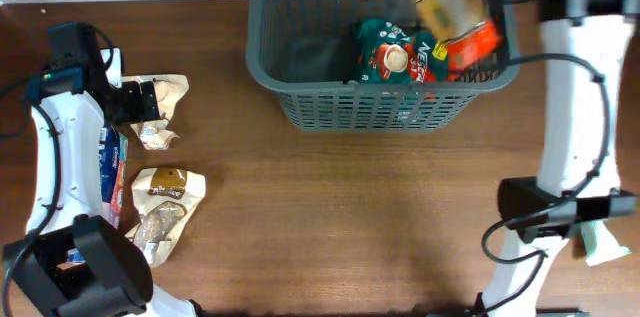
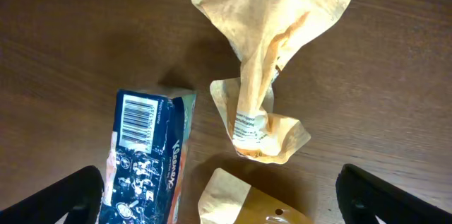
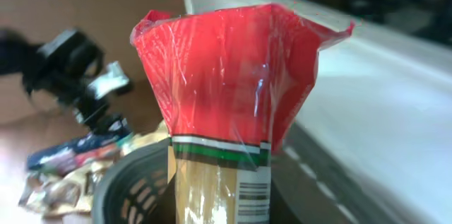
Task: Pack container
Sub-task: 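Lower the spaghetti pack into the basket and open the right gripper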
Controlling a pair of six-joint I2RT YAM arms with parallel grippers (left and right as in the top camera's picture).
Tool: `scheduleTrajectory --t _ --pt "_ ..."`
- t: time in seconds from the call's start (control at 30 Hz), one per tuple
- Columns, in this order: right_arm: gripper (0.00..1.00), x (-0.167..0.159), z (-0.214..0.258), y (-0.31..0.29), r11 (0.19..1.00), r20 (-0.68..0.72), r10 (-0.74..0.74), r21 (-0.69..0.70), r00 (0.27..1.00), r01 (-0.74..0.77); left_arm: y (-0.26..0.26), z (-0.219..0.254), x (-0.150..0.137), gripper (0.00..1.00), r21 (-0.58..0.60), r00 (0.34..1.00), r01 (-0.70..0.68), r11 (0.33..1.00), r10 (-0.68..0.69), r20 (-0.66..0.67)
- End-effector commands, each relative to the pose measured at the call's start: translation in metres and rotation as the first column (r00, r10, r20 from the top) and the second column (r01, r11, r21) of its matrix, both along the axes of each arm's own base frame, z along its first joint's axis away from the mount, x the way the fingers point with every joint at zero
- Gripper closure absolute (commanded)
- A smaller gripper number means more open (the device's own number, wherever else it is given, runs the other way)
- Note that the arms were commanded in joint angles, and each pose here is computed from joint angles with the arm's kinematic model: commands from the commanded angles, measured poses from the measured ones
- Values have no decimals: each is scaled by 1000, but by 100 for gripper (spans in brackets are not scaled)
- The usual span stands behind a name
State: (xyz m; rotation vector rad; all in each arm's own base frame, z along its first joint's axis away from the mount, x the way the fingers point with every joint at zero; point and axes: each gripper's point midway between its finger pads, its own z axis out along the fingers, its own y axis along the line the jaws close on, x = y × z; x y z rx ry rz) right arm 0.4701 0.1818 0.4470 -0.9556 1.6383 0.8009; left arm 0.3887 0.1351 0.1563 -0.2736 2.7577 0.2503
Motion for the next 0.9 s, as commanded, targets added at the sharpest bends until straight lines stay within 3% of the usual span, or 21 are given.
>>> scheduleTrajectory --t 0.0,0.17,0.43,0.63,0.87 --pt "97 1 -9 12 996 100 27 -85 995 -19 0 0 1 0 -2 999 33 999 -33 -3" --pt "97 31 -40 -7 957 188 -81 -261 979 129 -4 0 3 1 -12 998 62 998 -62 -1" --pt "97 67 -55 -50 803 365 -196 -474 910 363 -18 -1 -2 0 -39 989 142 989 -143 -26" --pt "97 78 -88 -49 791 300 -191 -517 935 328 -38 11 -8 1 -26 974 223 974 -224 -32" --pt "97 78 -156 -22 814 119 -120 -557 986 167 -66 42 -9 0 14 952 302 953 -302 37"
